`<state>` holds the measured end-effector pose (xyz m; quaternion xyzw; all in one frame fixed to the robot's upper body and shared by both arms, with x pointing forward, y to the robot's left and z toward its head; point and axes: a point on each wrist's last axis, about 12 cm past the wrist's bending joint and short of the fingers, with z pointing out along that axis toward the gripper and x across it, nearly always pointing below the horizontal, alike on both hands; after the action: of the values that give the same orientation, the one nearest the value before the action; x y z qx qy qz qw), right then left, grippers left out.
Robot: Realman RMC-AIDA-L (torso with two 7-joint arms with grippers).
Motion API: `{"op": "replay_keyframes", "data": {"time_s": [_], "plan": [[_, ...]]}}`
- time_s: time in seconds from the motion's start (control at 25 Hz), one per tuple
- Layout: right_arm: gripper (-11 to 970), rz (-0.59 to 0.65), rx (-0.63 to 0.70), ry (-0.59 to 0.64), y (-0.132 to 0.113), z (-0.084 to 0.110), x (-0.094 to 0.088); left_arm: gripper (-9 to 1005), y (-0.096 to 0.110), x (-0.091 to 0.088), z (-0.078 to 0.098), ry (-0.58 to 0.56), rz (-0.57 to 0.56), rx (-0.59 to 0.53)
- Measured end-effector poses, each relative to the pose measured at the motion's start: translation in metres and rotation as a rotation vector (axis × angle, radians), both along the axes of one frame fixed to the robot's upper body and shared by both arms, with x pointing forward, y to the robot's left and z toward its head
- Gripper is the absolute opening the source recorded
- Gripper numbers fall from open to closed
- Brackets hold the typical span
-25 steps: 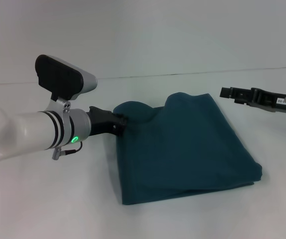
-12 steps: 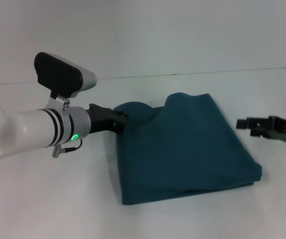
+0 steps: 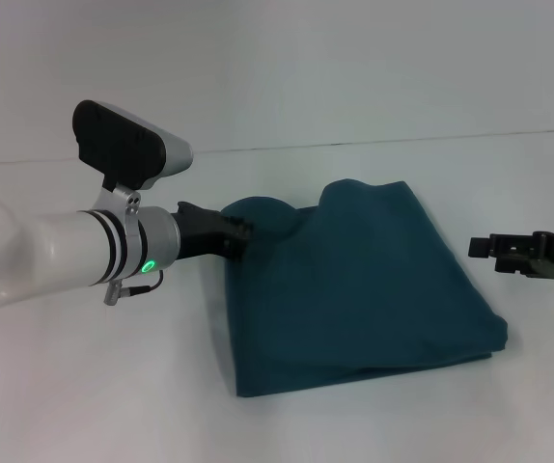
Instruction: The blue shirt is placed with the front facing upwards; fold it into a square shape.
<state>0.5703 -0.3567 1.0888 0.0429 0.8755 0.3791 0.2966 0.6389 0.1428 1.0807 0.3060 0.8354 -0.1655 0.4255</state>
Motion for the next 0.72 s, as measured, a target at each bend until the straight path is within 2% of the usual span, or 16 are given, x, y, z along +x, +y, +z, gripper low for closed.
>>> {"op": "replay_keyframes", "data": {"time_s": [0.72], "plan": [[733, 0.004, 0.000, 0.042, -0.0072, -0.0038, -0.0094, 130, 0.0001, -0.0005, -0.0010, 0.003, 0.002, -0.001]]}}
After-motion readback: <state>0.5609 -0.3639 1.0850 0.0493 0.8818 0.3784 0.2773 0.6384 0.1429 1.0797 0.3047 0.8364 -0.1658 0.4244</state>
